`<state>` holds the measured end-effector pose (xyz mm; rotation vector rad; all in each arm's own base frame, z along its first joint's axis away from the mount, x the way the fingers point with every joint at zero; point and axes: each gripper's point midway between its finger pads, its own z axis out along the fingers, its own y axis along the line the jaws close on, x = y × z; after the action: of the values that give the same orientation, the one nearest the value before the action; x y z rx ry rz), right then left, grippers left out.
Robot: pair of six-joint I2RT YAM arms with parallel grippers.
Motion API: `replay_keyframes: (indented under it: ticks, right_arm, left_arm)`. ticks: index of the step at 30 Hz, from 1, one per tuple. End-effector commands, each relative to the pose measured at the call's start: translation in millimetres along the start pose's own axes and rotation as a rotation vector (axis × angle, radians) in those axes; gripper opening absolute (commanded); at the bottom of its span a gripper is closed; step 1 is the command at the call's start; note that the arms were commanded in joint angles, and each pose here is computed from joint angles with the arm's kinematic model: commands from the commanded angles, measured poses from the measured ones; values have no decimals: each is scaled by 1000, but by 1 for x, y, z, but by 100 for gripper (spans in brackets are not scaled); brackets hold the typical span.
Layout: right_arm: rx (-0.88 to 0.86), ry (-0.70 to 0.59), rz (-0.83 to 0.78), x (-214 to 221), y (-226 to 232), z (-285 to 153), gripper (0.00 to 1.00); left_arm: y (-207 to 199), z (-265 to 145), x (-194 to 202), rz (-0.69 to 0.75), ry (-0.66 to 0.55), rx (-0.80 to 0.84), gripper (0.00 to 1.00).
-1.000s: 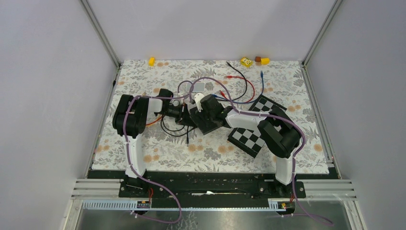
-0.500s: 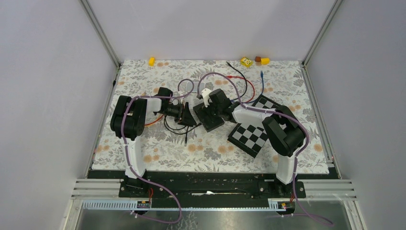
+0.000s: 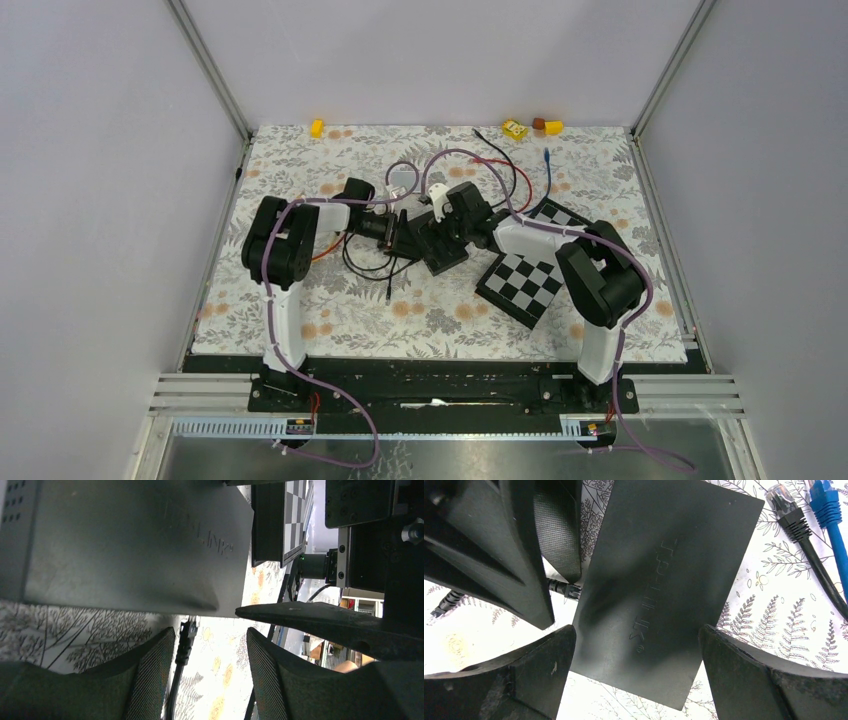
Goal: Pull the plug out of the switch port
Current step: Pull the connector from the switch port.
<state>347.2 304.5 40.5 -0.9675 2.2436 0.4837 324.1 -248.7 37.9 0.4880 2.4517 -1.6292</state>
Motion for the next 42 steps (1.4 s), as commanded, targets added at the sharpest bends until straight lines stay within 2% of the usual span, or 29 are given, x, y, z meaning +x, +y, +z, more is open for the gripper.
replay_keyframes:
  ticks: [1, 7, 15, 24, 27, 42]
  right_arm:
    - [-43, 54, 29, 17, 5, -7, 100]
    - [-48, 72, 28, 24, 3, -2, 100]
    - [-50, 82, 37, 28, 1, 1, 100]
    - [-51, 85, 37, 29, 0, 1, 100]
    - [-50, 87, 35, 31, 0, 1, 100]
    - [13, 182, 3, 57, -16, 17, 100]
  left_arm:
    - [40, 16, 6, 16, 8, -110, 59]
    - [46, 21, 18, 3, 28, -110, 53]
    - [47, 24, 22, -5, 33, -92, 31]
    - [52, 26, 23, -44, 33, -102, 15]
    - [52, 26, 23, -57, 34, -96, 1]
    - [39, 14, 33, -60, 115, -39, 0]
